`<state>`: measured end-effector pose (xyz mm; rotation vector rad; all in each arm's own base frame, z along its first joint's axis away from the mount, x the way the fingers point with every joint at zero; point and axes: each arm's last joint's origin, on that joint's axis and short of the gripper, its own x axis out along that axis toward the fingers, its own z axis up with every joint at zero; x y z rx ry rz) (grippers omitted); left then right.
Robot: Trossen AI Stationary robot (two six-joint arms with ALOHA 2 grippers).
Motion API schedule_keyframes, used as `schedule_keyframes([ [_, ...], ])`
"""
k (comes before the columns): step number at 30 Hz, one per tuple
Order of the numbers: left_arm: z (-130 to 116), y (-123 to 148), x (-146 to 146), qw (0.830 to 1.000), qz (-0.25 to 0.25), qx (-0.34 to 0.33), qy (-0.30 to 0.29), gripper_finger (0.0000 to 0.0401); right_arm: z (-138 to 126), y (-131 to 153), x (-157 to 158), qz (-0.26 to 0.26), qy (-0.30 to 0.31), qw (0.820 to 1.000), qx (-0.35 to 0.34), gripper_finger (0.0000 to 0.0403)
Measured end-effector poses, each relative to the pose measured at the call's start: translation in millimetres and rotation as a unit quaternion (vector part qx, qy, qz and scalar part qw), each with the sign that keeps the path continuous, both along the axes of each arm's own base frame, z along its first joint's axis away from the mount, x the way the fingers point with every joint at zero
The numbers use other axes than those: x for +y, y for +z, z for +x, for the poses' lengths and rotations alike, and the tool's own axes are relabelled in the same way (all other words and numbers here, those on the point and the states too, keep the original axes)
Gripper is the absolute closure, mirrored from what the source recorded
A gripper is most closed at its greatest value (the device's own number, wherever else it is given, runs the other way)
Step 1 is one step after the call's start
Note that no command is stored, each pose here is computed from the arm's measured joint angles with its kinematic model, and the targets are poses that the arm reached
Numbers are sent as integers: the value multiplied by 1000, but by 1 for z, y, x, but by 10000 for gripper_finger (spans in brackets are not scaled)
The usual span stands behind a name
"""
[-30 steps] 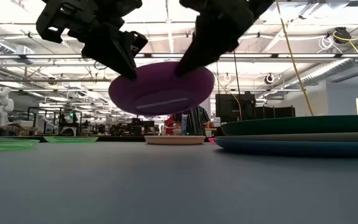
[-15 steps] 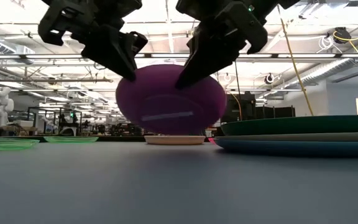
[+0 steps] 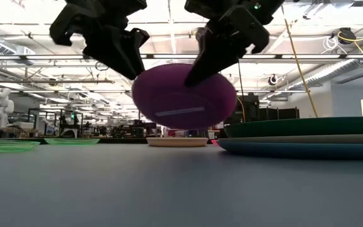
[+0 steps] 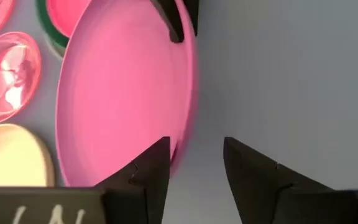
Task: Stack plastic plates
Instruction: Stack the purple plate on top of the pink plate
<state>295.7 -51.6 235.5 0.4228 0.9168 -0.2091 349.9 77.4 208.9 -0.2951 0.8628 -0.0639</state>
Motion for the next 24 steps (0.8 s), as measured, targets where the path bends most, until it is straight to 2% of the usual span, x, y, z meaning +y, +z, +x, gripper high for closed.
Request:
schedule_keyframes([
  [8,1,16,2,1000,16,9,6,247,-15,0,-2,-32,-58,997,41,394],
  [17,2,15,13,999,11,14,36,247,-40,-2,-6,-24,-153,981,117,394],
  [21,3,15,18,999,9,16,46,247,-48,-2,-6,10,-197,970,140,391],
  [24,3,15,20,999,8,16,50,247,-51,-4,-5,49,-229,960,153,364],
])
